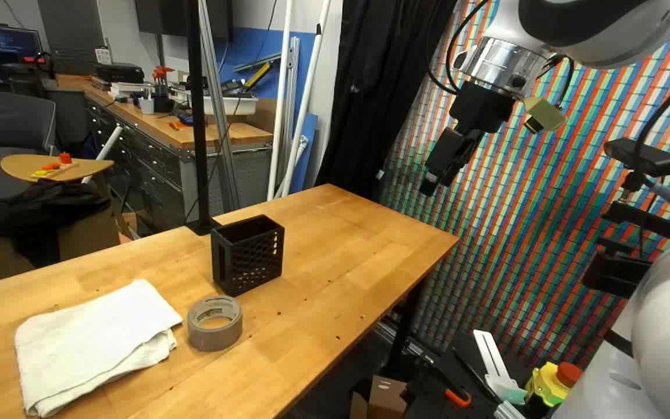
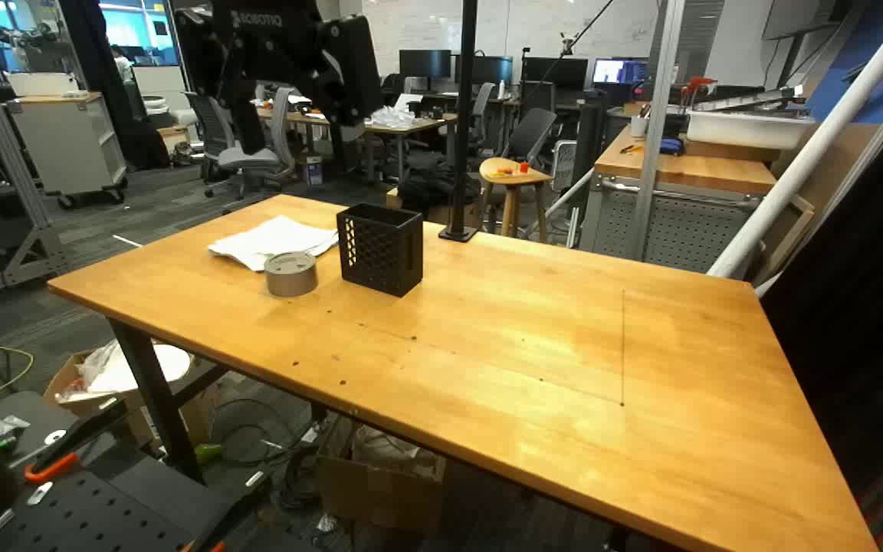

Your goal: Put the towel into the basket

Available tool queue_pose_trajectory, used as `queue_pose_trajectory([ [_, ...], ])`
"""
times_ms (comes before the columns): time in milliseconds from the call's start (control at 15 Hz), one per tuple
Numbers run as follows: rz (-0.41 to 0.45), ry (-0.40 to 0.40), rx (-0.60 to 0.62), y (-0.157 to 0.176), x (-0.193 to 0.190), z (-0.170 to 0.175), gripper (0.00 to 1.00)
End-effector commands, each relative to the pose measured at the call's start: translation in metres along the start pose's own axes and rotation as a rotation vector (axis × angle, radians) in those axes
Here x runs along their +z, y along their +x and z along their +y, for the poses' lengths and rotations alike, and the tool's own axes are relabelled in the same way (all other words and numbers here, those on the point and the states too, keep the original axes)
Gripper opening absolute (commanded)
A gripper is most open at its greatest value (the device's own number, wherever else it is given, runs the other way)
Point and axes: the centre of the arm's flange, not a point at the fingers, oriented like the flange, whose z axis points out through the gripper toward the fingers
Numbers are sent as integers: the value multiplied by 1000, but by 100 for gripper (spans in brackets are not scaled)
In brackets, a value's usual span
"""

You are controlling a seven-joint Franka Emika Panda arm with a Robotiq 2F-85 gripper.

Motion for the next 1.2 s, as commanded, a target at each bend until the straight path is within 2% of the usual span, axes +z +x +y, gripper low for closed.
queue_pose_trajectory([
  [0,2,-1,0,0,-1,0,100],
  [867,5,-2,0,0,-2,0,100],
  [1133,-27,-38,-81,40,4,-45,100],
])
